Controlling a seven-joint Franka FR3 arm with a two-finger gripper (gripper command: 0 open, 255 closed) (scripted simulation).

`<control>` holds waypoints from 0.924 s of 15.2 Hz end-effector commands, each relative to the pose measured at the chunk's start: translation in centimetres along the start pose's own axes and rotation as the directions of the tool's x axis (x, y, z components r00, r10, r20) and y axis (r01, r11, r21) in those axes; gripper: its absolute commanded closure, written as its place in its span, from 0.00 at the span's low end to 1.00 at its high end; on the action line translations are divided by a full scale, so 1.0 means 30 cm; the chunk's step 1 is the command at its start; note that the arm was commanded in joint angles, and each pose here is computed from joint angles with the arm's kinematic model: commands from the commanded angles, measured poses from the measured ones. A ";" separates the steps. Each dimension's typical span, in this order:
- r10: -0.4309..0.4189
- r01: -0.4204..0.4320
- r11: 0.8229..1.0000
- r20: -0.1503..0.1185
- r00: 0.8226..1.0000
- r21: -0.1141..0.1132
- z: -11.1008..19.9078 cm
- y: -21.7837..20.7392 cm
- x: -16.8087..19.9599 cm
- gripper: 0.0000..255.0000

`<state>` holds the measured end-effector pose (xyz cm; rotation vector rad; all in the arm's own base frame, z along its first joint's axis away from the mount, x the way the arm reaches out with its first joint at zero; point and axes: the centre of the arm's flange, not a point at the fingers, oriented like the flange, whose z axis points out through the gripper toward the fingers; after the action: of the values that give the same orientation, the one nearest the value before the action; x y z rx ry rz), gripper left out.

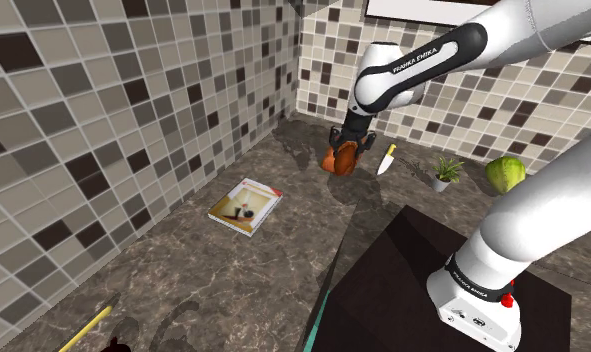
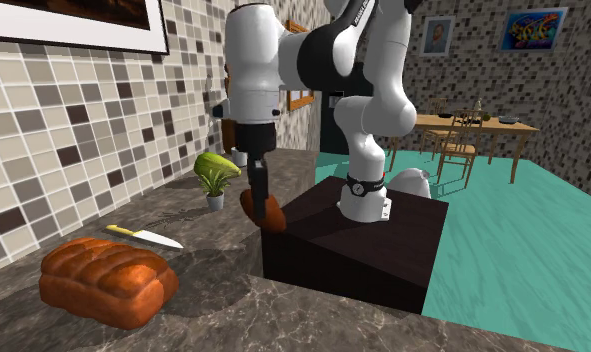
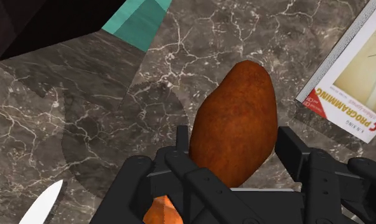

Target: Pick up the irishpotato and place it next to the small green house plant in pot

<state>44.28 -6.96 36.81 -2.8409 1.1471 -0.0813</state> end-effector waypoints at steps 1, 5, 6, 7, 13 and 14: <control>-0.002 0.002 1.000 0.000 1.000 0.000 -0.015 0.084 0.050 1.00; -0.002 0.002 1.000 0.000 1.000 0.000 -0.026 0.225 0.153 1.00; -0.002 0.002 1.000 0.000 1.000 0.000 -0.029 0.261 0.179 1.00; -0.002 0.002 1.000 0.000 1.000 0.000 -0.032 0.296 0.205 1.00; -0.002 0.002 1.000 0.000 1.000 0.000 -0.048 0.509 0.361 1.00; -0.002 0.002 1.000 0.000 1.000 0.000 -0.051 0.544 0.387 1.00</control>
<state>41.32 -25.62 36.90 -2.8405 1.1471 -0.0812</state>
